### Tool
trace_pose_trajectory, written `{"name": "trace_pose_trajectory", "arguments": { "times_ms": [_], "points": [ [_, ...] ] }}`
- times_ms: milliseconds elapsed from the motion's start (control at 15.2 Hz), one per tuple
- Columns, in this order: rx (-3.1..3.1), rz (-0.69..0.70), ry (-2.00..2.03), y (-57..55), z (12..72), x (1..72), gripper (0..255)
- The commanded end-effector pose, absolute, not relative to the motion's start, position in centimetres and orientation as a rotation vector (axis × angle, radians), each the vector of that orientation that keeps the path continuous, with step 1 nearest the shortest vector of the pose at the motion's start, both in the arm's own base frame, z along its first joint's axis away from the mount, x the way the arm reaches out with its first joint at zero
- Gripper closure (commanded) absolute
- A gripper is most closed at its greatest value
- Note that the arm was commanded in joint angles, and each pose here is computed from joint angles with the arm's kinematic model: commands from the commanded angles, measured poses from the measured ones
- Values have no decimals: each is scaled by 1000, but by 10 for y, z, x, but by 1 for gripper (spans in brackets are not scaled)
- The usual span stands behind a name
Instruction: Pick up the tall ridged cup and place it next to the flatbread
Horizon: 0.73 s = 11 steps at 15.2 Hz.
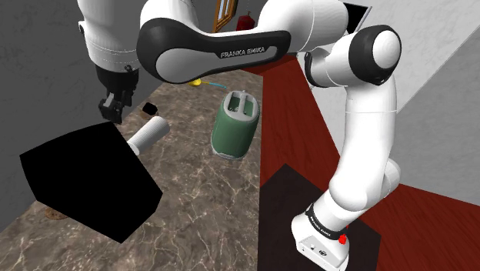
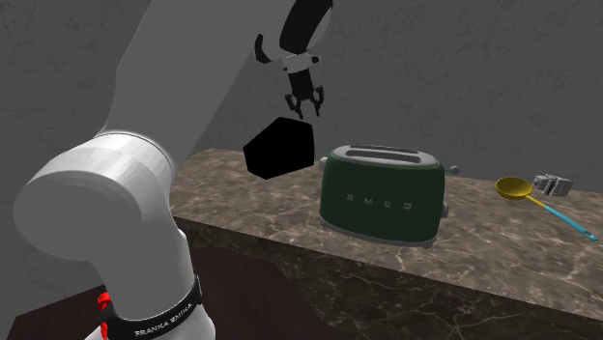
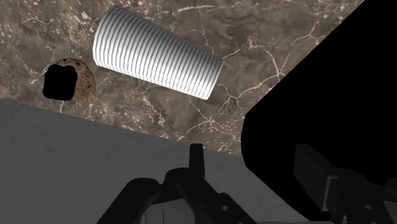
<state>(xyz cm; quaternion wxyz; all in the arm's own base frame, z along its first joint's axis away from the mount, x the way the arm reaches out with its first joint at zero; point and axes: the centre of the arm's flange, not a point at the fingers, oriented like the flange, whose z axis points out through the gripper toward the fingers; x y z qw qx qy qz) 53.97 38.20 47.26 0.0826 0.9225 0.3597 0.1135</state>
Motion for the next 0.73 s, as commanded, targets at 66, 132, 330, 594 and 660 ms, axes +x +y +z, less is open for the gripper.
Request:
{"name": "trace_pose_trajectory", "arguments": {
  "times_ms": [66,132,330,594,660],
  "points": [
    [2755,339,1074,382,473,540,255],
    [2755,339,1074,382,473,540,255],
    [2755,339,1074,382,473,540,255],
    [2755,339,1074,382,473,540,0],
    [2688,327,1194,376,461,539,0]
  ]
}}
